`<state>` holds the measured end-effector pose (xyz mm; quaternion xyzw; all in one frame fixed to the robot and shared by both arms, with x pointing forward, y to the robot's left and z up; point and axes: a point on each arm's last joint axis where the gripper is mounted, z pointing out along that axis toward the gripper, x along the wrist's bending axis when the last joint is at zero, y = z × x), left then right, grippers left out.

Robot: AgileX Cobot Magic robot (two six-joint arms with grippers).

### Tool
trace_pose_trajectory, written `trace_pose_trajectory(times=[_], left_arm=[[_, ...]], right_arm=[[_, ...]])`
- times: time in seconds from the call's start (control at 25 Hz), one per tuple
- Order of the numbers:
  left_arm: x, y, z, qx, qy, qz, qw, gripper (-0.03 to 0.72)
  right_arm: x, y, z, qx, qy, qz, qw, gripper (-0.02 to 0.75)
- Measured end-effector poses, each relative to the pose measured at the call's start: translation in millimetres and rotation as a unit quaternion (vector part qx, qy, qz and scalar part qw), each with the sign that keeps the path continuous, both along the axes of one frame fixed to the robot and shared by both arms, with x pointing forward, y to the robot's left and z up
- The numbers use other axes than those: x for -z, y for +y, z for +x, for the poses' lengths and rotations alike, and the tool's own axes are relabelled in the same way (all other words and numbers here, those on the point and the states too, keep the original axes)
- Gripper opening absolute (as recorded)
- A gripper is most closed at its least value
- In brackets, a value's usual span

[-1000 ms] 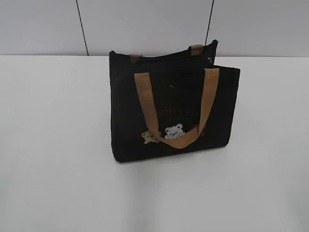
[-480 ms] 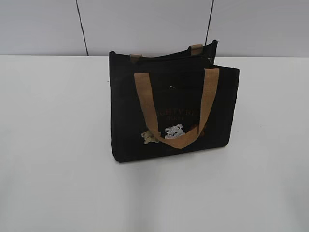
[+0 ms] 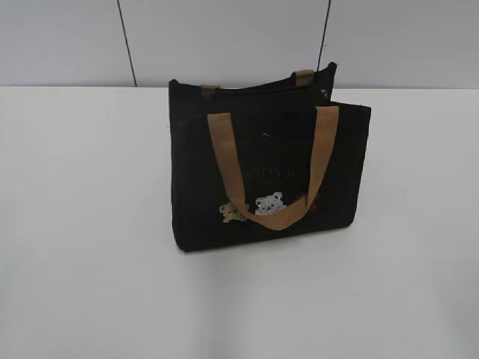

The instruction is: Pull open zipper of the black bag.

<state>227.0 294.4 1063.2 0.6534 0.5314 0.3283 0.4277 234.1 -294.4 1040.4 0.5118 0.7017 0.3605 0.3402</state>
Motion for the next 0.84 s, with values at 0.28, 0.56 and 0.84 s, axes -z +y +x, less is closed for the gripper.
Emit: trace_pose_trajectory(times=[0.28,0.56,0.84], left_arm=[[0.2,-0.7,0.4,-0.028,0.000,0.000,1.000,0.503],[0.2,-0.7,0.4,-0.028,0.000,0.000,1.000,0.503],[0.2,-0.7,0.4,-0.028,0.000,0.000,1.000,0.503]], right_arm=[[-0.1,0.5,0.5,0.044,0.000,0.000,0.999,0.596],[-0.1,1.0,0.7,0.058,0.000,0.002,0.998,0.596],[-0.1,1.1,0.7,0.058,0.000,0.003,0.998,0.596]])
